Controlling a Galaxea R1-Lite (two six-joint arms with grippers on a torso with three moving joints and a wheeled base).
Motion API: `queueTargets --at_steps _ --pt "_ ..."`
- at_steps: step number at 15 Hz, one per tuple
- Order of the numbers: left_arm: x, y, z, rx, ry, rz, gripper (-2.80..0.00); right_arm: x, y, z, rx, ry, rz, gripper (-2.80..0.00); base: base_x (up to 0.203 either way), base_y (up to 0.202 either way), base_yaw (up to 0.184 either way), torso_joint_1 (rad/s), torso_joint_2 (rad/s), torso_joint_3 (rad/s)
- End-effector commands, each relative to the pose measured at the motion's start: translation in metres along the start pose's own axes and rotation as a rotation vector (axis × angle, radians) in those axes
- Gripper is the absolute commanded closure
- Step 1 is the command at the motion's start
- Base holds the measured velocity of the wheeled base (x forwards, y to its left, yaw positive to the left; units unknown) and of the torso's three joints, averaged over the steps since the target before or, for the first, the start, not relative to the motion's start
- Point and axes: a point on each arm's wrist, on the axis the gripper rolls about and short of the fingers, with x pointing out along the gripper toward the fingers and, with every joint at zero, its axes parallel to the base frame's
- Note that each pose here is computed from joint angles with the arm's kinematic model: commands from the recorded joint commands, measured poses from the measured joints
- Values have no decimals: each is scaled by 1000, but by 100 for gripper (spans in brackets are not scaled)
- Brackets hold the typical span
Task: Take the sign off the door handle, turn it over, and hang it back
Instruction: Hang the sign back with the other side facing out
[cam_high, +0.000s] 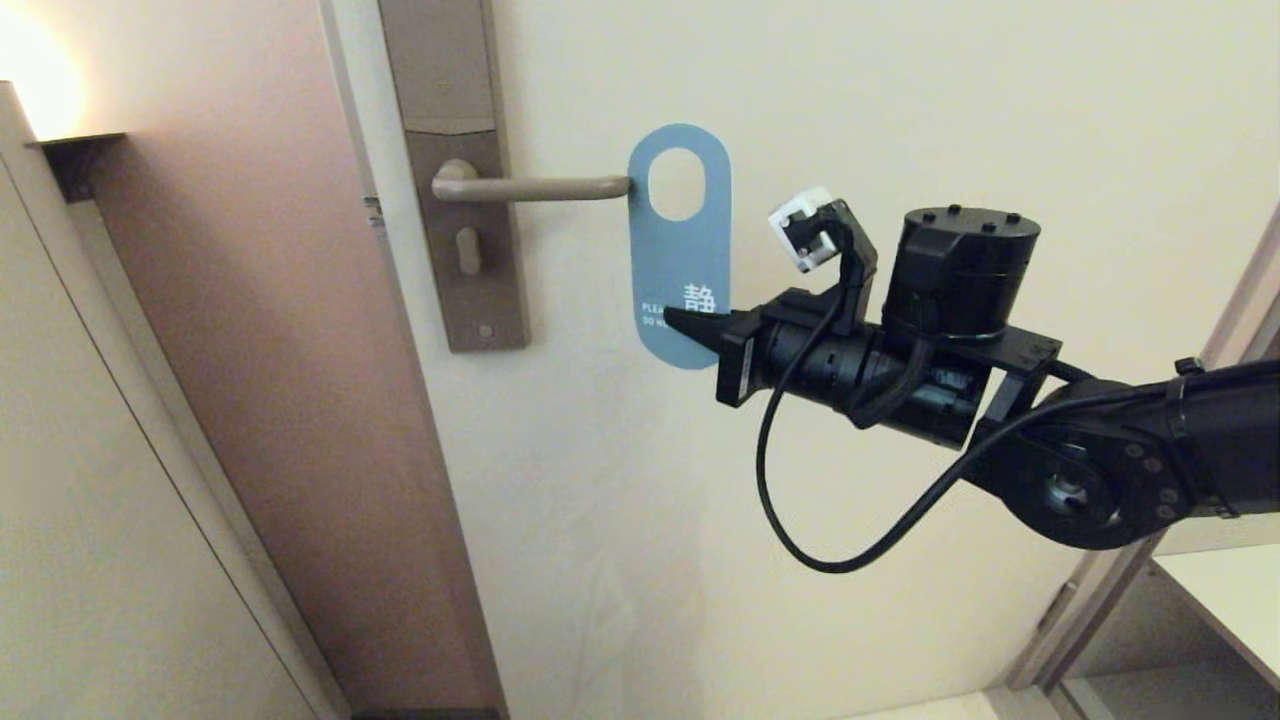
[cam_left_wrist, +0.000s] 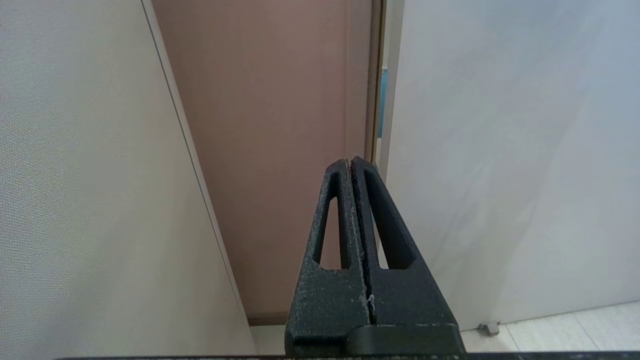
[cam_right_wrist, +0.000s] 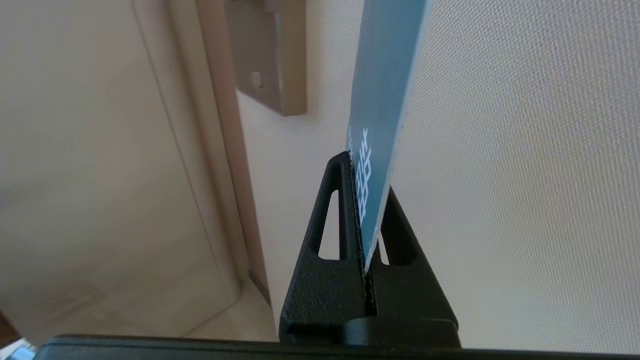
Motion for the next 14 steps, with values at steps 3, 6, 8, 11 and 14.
queueTargets --at_steps 3,6,8,11,14 --pt "0 0 0 0 1 1 0 7 -4 -3 1 -1 -21 0 0 0 0 0 0 0" --pt "0 0 0 0 1 1 0 9 -6 -5 -6 4 -30 0 0 0 0 0 0 0" --pt "0 0 0 0 1 1 0 11 -6 -6 -26 4 -29 0 0 0 0 0 0 0" --pt "0 0 0 0 2 1 0 14 -6 -4 -40 -4 -25 0 0 0 0 0 0 0" --pt "0 0 0 0 1 1 0 16 -7 -7 -48 2 -26 0 0 0 0 0 0 0"
